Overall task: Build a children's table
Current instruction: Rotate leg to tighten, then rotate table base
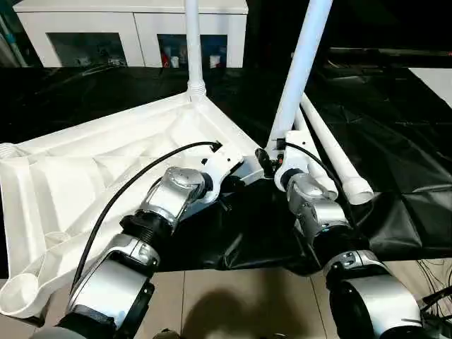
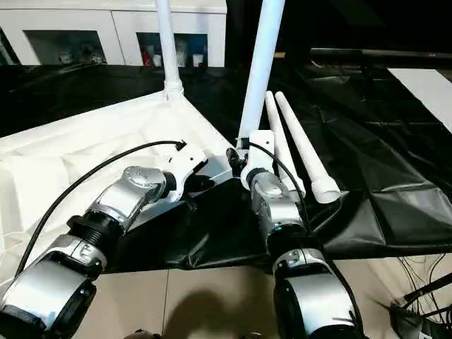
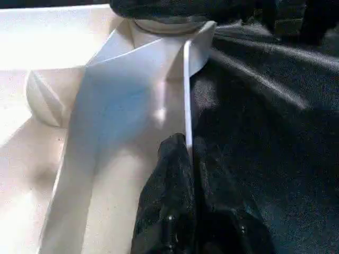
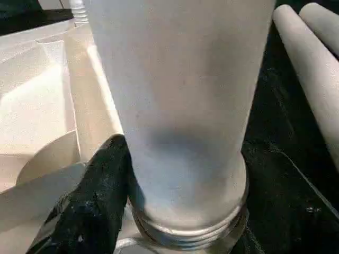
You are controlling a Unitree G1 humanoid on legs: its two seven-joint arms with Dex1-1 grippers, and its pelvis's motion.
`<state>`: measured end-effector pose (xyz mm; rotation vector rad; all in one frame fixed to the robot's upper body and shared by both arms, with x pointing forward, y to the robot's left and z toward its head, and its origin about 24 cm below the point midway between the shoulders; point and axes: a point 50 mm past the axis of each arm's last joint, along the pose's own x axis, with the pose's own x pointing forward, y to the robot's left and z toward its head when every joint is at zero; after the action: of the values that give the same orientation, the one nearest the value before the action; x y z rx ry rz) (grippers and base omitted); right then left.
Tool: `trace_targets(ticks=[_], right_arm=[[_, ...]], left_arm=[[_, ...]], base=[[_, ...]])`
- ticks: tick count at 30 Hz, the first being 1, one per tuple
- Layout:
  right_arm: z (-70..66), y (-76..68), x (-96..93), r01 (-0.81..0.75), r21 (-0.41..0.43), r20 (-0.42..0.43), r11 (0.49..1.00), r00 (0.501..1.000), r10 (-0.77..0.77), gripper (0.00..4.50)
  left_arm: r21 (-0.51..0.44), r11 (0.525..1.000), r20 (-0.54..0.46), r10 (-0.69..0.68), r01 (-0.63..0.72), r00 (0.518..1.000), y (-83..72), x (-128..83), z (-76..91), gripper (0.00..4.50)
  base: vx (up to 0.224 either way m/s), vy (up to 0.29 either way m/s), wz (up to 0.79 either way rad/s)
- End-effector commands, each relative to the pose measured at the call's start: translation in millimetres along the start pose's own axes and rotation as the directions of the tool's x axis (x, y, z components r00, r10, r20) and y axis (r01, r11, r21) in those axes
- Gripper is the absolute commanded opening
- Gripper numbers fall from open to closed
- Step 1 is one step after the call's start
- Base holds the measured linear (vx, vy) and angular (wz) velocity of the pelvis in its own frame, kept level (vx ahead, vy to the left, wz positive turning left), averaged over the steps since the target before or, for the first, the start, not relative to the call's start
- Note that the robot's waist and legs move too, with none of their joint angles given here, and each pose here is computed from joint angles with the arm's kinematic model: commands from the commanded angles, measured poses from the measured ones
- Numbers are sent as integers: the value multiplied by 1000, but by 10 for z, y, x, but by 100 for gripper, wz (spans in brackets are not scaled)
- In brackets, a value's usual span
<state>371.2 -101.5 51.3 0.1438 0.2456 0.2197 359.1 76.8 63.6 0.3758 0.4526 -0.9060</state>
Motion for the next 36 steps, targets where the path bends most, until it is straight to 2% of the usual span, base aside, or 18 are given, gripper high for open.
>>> trace_targets(ticks=[1,4,5,9,12,17,19,21,22,24,25,29,30,31,32,33,34,36], right_arm=[[-119,75,-14,-52,30,-37,998,998,53,350],[-26,74,-28,-72,-20,21,997,997,72,365],[65,27,-86,-81,-79,71,994,994,86,365],[117,-30,-182,-86,-132,101,988,990,100,365],[142,-94,-377,-116,-189,118,975,983,140,378],[136,-110,-549,-128,-221,115,967,981,157,378],[126,-43,-642,-175,-268,99,947,973,208,378],[122,-21,-661,-189,-278,94,942,970,223,378],[108,41,-720,-223,-303,80,926,963,258,378],[86,87,-757,-258,-312,65,914,955,291,378],[49,115,-782,-283,-322,41,904,949,312,378],[-15,129,-795,-299,-321,1,899,949,316,378],[-15,129,-795,-299,-321,1,899,949,316,378],[-47,129,-791,-299,-319,-22,899,951,309,378],[-112,130,-765,-299,-328,-73,896,954,292,378],[-112,130,-765,-299,-328,-73,896,954,292,378],[-135,135,-744,-299,-342,-93,891,954,285,378],[-139,140,-738,-301,-344,-102,889,953,284,378]], left_arm=[[15,1000,20,-16,16,1000,-16,15,-4,0],[32,999,38,-37,36,999,-32,28,1,0],[52,998,72,-42,38,997,-43,39,27,0],[78,997,122,-30,20,992,-44,47,74,0],[51,999,208,-16,6,978,-7,17,200,55],[72,996,263,36,-57,964,89,-70,280,90],[51,987,258,132,-149,957,261,-234,289,97],[42,983,255,164,-181,953,312,-285,286,109],[19,970,228,231,-242,946,446,-482,247,134],[9,958,185,280,-287,942,542,-674,188,140],[18,940,127,337,-342,933,642,-906,99,160],[47,897,33,438,-439,899,772,-1266,-52,185],[47,897,33,438,-439,899,772,-1266,-52,192],[68,873,-20,485,-483,874,819,-1430,-135,192],[142,826,-147,563,-546,814,884,-1758,-321,219],[142,826,-147,563,-546,814,884,-1758,-321,219],[193,791,-237,612,-581,754,917,-1975,-438,219],[209,774,-274,633,-598,724,919,-2071,-478,242]], base=[[0,0,0],[0,0,0],[0,0,0],[0,0,0],[0,0,0],[0,0,0],[0,0,0],[0,0,0],[0,0,0],[0,0,0],[0,0,0],[0,0,0],[0,0,0],[0,0,0],[0,0,0],[0,0,0],[0,0,0],[0,0,0]])
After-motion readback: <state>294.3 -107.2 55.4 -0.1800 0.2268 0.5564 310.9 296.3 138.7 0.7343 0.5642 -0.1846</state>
